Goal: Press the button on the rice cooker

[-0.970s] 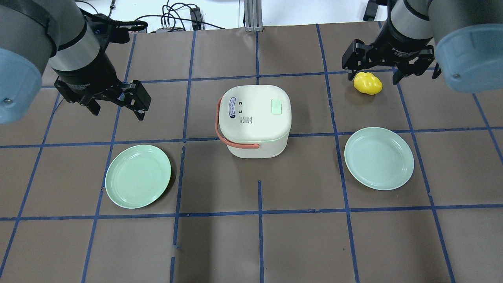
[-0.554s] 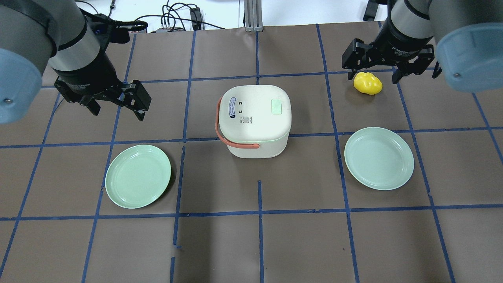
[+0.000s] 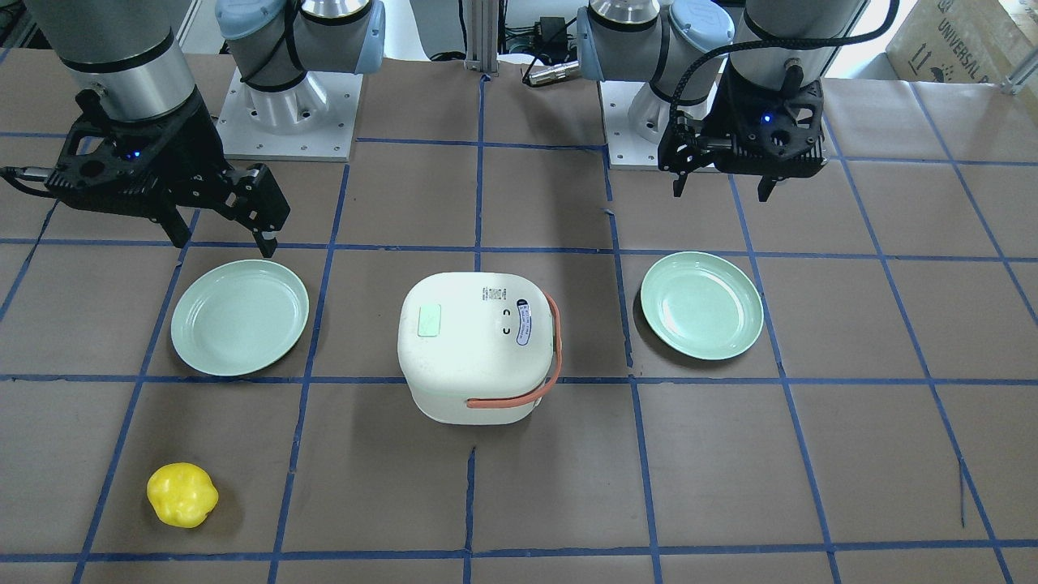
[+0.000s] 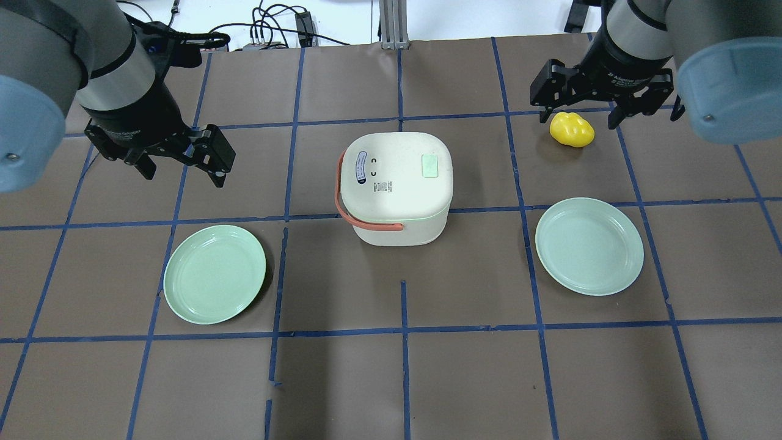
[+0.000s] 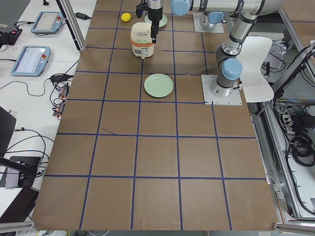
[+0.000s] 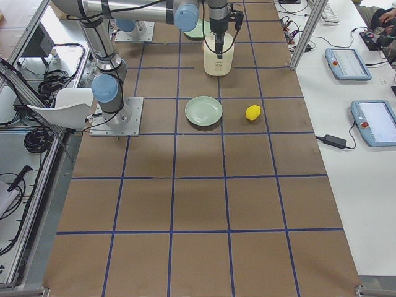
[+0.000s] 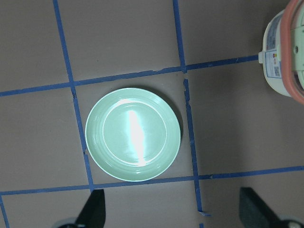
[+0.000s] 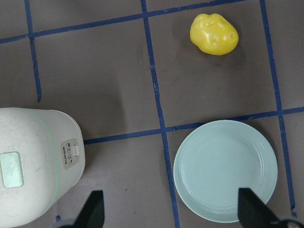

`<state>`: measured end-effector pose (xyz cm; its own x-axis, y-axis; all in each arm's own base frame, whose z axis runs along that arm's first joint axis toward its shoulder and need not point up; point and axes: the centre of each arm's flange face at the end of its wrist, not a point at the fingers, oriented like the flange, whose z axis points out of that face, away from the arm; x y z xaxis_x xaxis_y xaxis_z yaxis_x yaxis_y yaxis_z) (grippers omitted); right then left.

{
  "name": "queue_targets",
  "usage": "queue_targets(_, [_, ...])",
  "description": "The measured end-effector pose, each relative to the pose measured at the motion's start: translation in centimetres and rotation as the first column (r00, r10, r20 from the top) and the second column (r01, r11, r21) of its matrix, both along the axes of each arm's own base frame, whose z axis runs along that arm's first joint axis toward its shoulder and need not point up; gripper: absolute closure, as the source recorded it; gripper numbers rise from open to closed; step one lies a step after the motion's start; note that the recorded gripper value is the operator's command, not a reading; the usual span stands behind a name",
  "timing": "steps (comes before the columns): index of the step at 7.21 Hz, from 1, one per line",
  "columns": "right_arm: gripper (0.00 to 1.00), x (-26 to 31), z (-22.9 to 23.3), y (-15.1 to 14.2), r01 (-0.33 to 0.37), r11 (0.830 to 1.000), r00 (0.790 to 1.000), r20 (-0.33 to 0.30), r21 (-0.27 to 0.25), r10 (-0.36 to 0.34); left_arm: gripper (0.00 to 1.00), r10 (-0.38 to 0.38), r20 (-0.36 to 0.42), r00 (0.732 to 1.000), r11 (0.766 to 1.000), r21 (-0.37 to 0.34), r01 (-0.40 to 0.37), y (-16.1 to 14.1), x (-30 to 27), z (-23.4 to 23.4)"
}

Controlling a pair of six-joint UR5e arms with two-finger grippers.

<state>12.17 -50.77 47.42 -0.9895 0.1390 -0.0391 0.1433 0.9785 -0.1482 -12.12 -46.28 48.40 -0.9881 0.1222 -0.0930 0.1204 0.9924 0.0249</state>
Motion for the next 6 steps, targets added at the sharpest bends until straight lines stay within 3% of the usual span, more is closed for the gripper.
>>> queue_targets(1, [0.03, -0.02, 0.16, -0.06, -0.002, 1.000, 1.000, -0.002, -0.003, 0.002, 0.00, 0.000, 0.000, 1.000, 1.000, 0.000, 0.000, 0.00, 0.00, 0.00])
queue_targets(6, [0.37, -0.14, 0.43, -0.11, -0.064, 0.998, 0.998, -0.025, -0.007, 0.064, 0.00, 0.000, 0.000, 1.000, 1.000, 0.000, 0.000, -0.01, 0.02, 0.00])
